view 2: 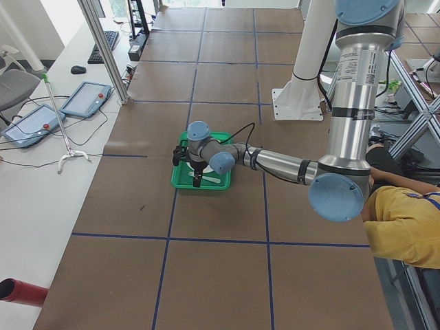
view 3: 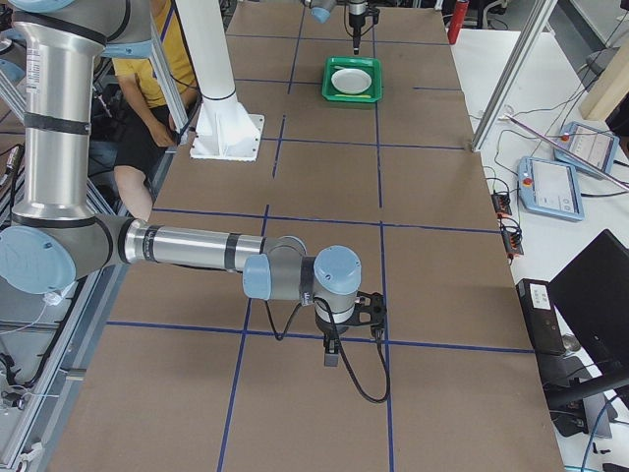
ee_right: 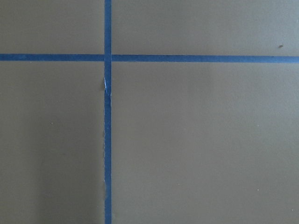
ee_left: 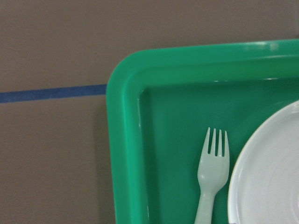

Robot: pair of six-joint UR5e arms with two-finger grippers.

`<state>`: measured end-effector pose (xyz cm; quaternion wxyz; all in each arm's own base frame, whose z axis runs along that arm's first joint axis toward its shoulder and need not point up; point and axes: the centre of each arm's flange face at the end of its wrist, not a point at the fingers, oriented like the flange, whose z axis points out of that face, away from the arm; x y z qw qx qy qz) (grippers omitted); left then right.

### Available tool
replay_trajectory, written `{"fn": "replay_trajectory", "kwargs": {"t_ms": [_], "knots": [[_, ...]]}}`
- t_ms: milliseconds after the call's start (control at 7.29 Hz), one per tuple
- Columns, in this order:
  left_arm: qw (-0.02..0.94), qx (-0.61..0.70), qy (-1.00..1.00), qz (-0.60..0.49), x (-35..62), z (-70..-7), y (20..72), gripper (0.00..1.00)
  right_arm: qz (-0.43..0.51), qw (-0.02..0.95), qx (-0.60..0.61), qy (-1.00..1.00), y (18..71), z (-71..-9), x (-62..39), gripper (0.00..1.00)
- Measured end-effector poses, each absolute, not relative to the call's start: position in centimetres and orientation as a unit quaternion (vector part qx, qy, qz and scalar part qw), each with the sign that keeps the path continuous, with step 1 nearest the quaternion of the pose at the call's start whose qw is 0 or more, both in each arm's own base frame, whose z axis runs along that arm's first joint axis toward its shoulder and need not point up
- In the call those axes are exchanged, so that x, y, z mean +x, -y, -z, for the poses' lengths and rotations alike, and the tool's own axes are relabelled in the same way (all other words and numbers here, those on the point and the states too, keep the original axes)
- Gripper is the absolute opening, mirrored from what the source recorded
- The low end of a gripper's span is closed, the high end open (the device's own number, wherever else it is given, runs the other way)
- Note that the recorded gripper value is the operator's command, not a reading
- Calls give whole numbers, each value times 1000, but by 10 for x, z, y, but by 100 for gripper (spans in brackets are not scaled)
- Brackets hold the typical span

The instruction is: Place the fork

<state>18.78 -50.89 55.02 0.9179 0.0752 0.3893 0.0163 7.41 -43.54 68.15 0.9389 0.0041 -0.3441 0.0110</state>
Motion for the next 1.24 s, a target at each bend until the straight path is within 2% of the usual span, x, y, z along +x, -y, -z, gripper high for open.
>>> {"fn": "replay_trajectory", "kwargs": {"t_ms": [412, 686, 1235], "knots": [[936, 99, -333, -54, 24, -593, 520, 100, -11, 939, 4, 344, 435, -681, 74, 100], [939, 81, -333, -33, -52, -620, 497, 100, -11, 939, 4, 344, 435, -682, 74, 100], [919, 55, -391, -20, -61, -641, 466, 100, -11, 939, 4, 344, 435, -682, 74, 100]]}}
